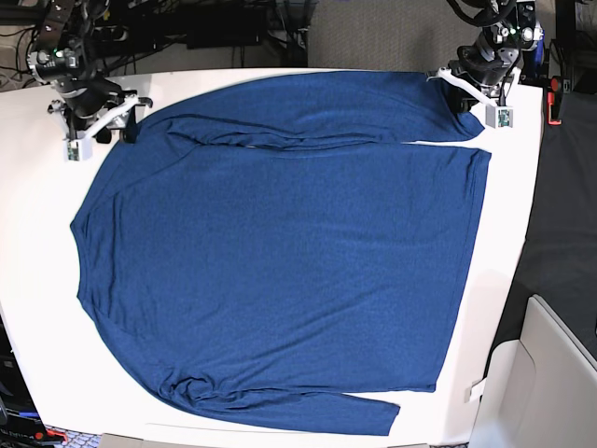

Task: Fold the T-shirt properly
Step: 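Grasp the shoulder corners with both grippers and pull the shirt taut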

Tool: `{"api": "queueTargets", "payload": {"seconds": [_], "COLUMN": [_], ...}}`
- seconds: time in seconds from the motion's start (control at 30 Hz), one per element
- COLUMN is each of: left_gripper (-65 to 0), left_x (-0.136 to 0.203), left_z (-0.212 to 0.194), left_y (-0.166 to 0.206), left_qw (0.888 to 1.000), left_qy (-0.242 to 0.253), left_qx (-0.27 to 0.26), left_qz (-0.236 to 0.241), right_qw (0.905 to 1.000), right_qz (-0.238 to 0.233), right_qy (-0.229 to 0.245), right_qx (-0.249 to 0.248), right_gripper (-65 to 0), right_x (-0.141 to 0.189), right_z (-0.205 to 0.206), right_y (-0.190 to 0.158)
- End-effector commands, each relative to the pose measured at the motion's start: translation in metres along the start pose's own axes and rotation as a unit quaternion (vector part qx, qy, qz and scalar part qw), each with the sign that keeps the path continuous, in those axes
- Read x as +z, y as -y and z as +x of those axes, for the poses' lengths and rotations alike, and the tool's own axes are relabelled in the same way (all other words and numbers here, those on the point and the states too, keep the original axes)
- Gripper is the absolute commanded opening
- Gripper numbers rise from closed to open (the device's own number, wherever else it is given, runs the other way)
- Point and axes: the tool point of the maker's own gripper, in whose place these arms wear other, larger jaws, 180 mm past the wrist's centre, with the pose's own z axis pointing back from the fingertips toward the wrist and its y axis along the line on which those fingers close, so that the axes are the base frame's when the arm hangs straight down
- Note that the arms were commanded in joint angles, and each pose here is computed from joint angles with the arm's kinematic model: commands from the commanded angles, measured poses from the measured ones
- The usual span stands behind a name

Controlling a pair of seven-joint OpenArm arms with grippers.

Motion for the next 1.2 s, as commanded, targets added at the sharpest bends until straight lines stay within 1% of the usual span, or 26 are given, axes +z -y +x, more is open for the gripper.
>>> {"api": "queueTargets", "payload": {"seconds": [0.0,0.1,0.2,0.23,0.47,0.57,0.63,0.67,0.7,0.8,0.83,0.87,1.0,1.07,1.17], "left_gripper": [-64.8,-64.8,-64.8,-64.8,-64.8,-64.8,-64.8,-64.8,-64.8,-64.8,-64.8,-64.8,-64.8,-64.8,-64.8], "left_x": [0.002,0.002,0.002,0.002,0.002,0.002,0.002,0.002,0.002,0.002,0.004,0.006,0.02,0.025,0.033], "left_z": [-0.009,-0.009,-0.009,-0.01,-0.01,-0.01,-0.01,-0.01,-0.011,-0.012,-0.016,-0.017,-0.02,-0.022,-0.033], "left_y": [0.0,0.0,0.001,0.002,0.002,0.002,0.002,0.002,0.002,0.002,0.001,0.001,-0.004,-0.007,-0.017], "left_qw": [1.0,1.0,1.0,1.0,1.0,1.0,1.0,1.0,1.0,1.0,1.0,1.0,0.999,0.998,0.996], "left_qy": [-0.02,-0.02,-0.021,-0.021,-0.022,-0.022,-0.022,-0.022,-0.023,-0.024,-0.029,-0.03,-0.036,-0.039,-0.059], "left_qx": [-0.004,-0.004,-0.004,-0.004,-0.004,-0.004,-0.004,-0.004,-0.004,-0.004,-0.004,-0.006,-0.036,-0.042,-0.059], "left_qz": [-0.001,-0.001,-0.003,-0.003,-0.004,-0.004,-0.004,-0.004,-0.004,-0.003,-0.003,-0.003,0.0,0.003,0.01], "right_qw": [0.9998,0.9975,0.9946,0.9939,0.9912,0.989,0.9879,0.9877,0.9874,0.9873,0.9875,0.9886,0.9951,0.9967,0.9982], "right_qz": [-0.001,0.006,0.017,0.018,0.032,0.037,0.039,0.04,0.041,0.042,0.043,0.046,0.055,0.051,0.043], "right_qy": [0.012,0.008,-0.005,-0.009,0.007,0.002,0.001,0.001,0.001,-0.018,-0.022,-0.024,-0.029,-0.031,-0.035], "right_qx": [-0.017,-0.07,-0.103,-0.108,-0.128,-0.143,-0.15,-0.151,-0.153,-0.152,-0.15,-0.141,-0.077,-0.055,-0.022], "right_gripper": [-36.7,-36.6,-36.6,-36.6,-37.0,-37.1,-39.2,-41.5,-45.1,-57.4,-60.3,-61.8,-63.7,-63.7,-63.7], "right_x": [0.002,-0.004,-0.015,-0.018,-0.033,-0.041,-0.045,-0.045,-0.046,-0.044,-0.041,-0.039,-0.015,-0.003,0.017], "right_z": [0.003,-0.007,-0.018,-0.022,-0.007,-0.01,-0.01,-0.01,-0.01,-0.016,-0.018,-0.019,-0.029,-0.033,-0.04], "right_y": [0.005,0.015,0.017,0.018,0.009,0.006,0.006,0.005,0.004,0.004,0.006,0.007,0.016,0.021,0.025]}}
